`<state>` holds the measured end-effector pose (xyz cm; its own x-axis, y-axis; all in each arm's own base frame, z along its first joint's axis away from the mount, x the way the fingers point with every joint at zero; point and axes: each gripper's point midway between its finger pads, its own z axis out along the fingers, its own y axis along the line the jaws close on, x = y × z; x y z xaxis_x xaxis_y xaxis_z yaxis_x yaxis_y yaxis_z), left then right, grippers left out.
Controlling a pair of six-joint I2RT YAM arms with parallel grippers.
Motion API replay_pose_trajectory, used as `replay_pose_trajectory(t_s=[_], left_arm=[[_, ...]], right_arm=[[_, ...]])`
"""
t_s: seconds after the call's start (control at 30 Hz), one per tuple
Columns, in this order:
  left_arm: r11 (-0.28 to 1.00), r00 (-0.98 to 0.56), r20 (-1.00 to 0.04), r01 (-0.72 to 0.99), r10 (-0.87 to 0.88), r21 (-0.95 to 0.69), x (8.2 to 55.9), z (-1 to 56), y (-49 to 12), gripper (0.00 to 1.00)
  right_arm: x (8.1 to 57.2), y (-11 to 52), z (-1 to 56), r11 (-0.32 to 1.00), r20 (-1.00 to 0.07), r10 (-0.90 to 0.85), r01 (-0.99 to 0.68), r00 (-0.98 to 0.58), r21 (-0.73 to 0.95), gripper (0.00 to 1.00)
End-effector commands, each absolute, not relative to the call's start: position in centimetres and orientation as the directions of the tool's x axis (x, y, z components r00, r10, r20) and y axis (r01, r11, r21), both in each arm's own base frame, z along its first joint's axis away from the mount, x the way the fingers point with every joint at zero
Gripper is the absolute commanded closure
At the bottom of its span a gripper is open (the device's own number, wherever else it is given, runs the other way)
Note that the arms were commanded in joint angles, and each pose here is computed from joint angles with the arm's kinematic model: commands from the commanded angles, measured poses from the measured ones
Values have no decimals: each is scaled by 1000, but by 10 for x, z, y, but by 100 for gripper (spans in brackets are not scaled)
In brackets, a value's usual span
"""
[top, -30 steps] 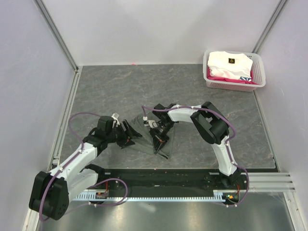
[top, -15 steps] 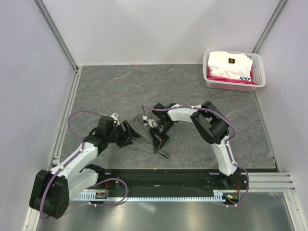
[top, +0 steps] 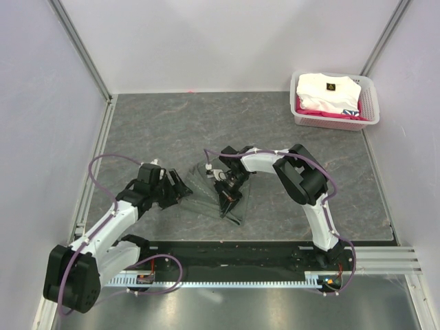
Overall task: Fold the napkin, place the utensils inside, and roll it up
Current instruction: Roll the napkin with the utensil
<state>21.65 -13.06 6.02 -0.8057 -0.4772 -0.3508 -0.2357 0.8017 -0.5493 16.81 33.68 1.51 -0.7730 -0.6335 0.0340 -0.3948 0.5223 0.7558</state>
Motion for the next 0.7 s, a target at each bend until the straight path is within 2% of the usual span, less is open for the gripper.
replay_pose_trajectory(t_s=[0.0,0.13,0.37,0.53,0.67], left_arm=[[801,-809,-393,-152,-437,-579,215,63,-135,20],[779,-807,-404,-107,-431,-617,216,68,-141,24],[751,-800,-437,-25,-411,-660,213,76,-148,19],[773,-817,-414,-58,-400,-632,208,64,-144,20],[795,-811,-414,-100,-413,-598,209,58,-136,26]], right_arm=[[182,322,-12,572,20,-626,-441,-780,692,100],[187,320,-12,577,18,-618,-437,-786,691,100],[190,326,-16,578,34,-609,-414,-792,703,100],[189,323,-18,578,48,-619,-414,-784,703,100],[187,320,-20,582,57,-619,-409,-783,703,100]])
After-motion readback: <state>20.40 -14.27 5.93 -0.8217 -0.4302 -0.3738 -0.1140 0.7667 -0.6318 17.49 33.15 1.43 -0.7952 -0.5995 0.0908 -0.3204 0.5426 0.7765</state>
